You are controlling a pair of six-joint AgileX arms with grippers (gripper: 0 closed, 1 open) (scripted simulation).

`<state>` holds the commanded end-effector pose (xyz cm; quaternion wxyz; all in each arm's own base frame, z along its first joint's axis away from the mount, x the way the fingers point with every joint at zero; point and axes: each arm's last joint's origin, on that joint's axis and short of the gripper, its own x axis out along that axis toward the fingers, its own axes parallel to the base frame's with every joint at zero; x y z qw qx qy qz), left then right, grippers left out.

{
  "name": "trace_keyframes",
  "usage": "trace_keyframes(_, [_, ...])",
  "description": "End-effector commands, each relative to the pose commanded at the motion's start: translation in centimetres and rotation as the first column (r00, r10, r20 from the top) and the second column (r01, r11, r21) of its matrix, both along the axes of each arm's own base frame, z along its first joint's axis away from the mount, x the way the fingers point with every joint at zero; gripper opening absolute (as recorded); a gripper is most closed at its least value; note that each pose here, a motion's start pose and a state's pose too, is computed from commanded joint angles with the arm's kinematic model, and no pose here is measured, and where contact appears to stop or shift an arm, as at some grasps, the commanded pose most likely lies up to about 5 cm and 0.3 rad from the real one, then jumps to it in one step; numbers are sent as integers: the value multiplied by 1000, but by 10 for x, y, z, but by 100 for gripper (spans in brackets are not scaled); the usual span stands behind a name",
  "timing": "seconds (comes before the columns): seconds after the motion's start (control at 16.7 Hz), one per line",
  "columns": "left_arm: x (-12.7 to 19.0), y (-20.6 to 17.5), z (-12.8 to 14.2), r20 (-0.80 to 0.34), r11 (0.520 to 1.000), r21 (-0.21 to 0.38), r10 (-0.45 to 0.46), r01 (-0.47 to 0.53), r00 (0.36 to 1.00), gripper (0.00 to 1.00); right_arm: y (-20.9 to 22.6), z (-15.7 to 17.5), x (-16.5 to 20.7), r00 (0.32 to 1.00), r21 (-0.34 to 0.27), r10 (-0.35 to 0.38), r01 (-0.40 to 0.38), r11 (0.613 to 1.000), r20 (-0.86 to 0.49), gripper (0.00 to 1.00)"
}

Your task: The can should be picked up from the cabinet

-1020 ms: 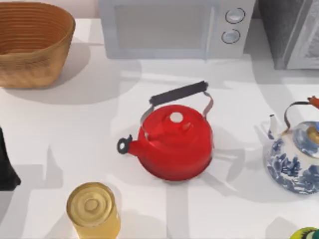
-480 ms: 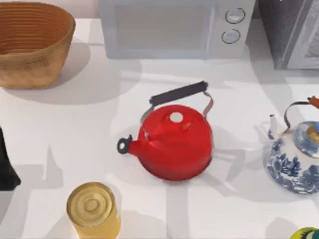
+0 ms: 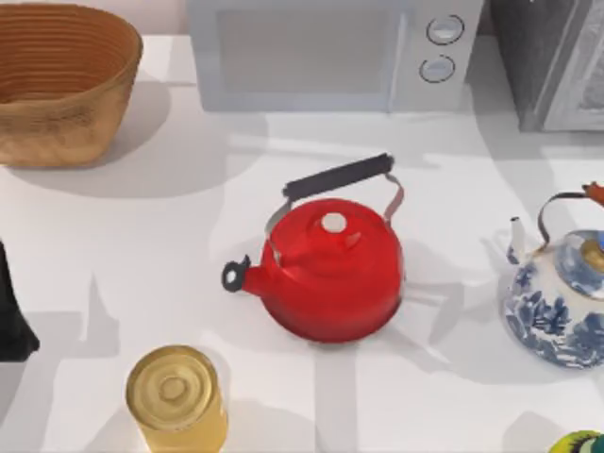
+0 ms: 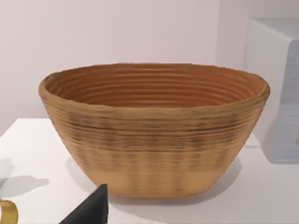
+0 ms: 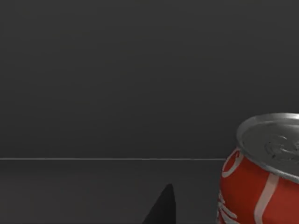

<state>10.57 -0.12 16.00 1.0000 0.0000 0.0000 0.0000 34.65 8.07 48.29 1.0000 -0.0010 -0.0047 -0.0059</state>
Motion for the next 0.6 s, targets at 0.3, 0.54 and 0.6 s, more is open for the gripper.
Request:
trace_keyframes(0.3, [0, 0, 0, 0, 1000, 0, 0, 0, 1000, 100, 0, 0, 0, 1000, 0, 0, 0, 1000, 0, 2])
trace_keyframes(0.54, [0, 0, 0, 0, 1000, 0, 0, 0, 1000, 100, 0, 0, 0, 1000, 0, 0, 0, 1000, 0, 0])
trace_keyframes(0.6, [0, 0, 0, 0, 1000, 0, 0, 0, 1000, 100, 0, 0, 0, 1000, 0, 0, 0, 1000, 0, 0])
